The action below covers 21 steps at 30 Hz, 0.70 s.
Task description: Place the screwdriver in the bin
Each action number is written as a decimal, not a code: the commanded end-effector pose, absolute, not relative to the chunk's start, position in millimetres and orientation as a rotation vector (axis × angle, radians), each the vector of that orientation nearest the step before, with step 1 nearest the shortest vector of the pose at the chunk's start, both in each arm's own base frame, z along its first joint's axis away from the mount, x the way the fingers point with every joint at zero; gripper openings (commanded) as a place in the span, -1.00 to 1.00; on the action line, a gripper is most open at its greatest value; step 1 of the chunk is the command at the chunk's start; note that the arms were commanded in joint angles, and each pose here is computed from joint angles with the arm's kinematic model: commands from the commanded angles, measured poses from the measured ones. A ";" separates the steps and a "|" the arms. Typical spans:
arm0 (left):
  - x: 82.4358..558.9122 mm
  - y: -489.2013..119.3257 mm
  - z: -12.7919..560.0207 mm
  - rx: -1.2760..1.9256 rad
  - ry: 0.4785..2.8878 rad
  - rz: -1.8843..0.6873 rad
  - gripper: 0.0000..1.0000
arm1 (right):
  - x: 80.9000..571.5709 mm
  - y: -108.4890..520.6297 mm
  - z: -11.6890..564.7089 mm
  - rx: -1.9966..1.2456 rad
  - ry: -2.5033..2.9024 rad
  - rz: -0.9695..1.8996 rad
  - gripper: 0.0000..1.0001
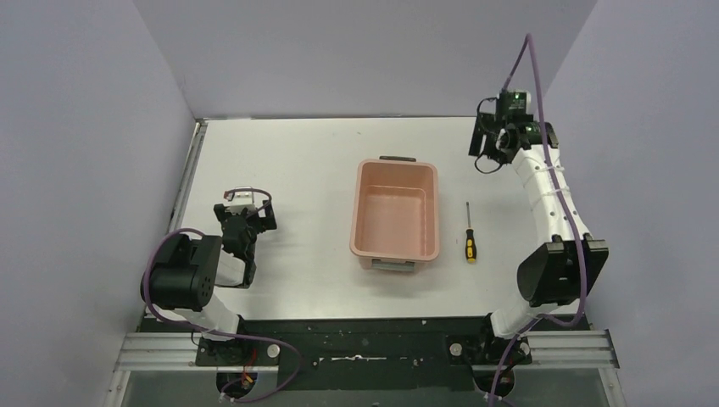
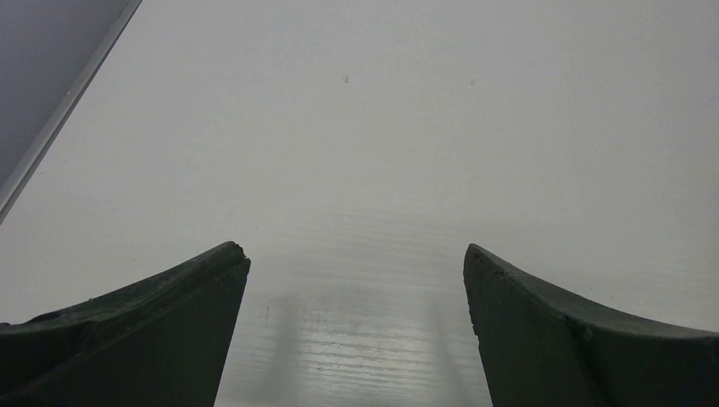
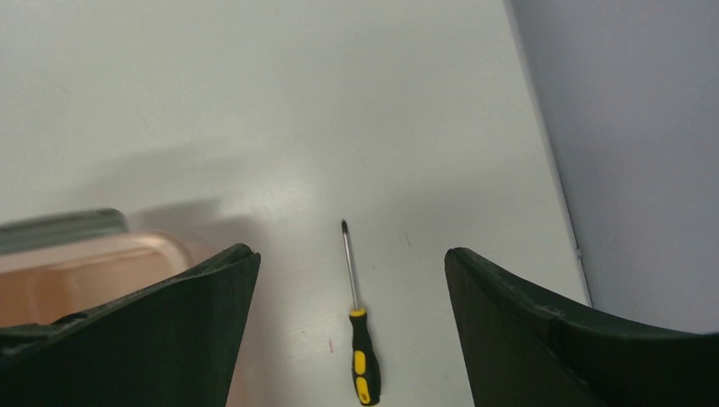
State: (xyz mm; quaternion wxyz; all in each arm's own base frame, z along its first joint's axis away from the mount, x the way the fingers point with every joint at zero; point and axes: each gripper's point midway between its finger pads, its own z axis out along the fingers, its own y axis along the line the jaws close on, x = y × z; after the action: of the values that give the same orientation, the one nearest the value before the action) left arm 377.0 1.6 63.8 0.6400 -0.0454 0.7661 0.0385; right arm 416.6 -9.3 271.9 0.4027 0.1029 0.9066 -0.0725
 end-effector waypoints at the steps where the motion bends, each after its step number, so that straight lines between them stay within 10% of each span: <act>1: 380.4 0.4 73.9 -0.089 1.711 0.080 0.95 | 380.2 -4.4 188.3 0.231 2.533 -0.085 0.41; 13: 380.3 0.3 73.8 -0.089 1.712 0.079 0.95 | 302.7 7.9 25.5 0.282 2.811 -0.031 0.25; 21: 380.1 0.6 73.7 -0.089 1.712 0.080 0.95 | 312.1 -14.7 36.6 0.302 2.789 -0.208 -1.00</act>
State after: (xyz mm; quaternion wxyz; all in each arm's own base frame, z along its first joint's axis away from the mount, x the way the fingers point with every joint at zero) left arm 377.0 1.6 63.8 0.6400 -0.0456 0.7661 0.0383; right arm 282.2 2.0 15.4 0.1102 0.0977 0.9886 -0.0303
